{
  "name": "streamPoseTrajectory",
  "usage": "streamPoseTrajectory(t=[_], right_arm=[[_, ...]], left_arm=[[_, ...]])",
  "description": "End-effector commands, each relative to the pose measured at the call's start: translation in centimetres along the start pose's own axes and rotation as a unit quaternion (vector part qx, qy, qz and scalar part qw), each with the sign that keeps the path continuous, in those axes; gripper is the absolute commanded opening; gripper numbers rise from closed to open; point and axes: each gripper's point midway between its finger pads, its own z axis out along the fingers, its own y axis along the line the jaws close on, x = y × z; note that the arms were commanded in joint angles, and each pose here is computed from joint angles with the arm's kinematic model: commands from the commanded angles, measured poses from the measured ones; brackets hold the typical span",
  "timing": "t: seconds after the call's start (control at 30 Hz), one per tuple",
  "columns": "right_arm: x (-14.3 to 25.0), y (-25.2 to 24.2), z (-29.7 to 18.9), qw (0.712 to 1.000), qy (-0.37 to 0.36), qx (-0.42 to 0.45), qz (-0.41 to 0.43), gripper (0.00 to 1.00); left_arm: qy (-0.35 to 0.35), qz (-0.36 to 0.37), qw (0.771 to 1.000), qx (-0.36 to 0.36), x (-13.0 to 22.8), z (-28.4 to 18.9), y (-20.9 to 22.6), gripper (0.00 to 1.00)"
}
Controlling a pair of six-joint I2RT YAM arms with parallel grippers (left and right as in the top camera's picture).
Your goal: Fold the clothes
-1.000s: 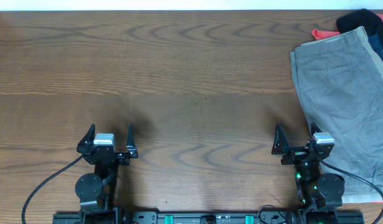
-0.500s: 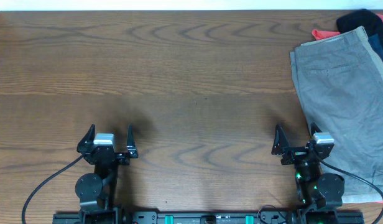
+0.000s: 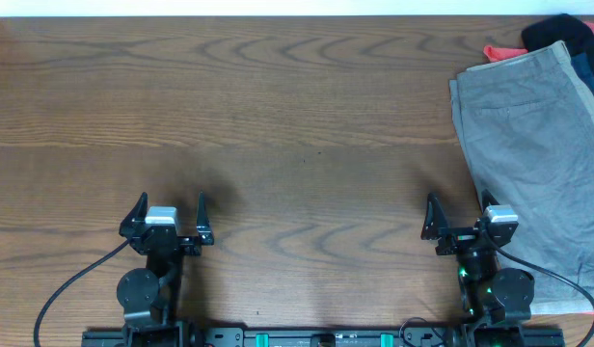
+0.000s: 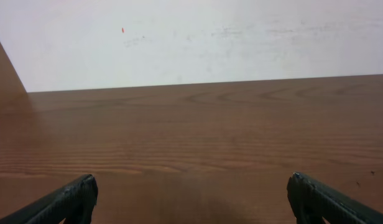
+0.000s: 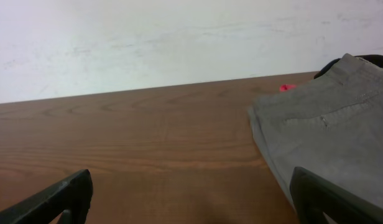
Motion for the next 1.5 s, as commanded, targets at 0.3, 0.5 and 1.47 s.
streamPoseTrajectory(t=[0.3,0.5,1.47], right_arm=[[0.1,-0.1,0.0,1.0,0.002,0.002,-0.007,0.99],[0.1,-0.2,0.0,1.0,0.002,0.002,-0.007,0.99],[-7.1,7.0,-2.4,0.93,-0.052,-0.217,0.291,0.99]], left_arm=[[0.021,0.004,1.0,0.005,1.4,0.1,-0.1,0.98],[0.021,0.004,1.0,0.005,1.5,0.1,-0.1,0.98],[0.021,0.004,1.0,0.005,1.5,0.1,-0.2,0.98]])
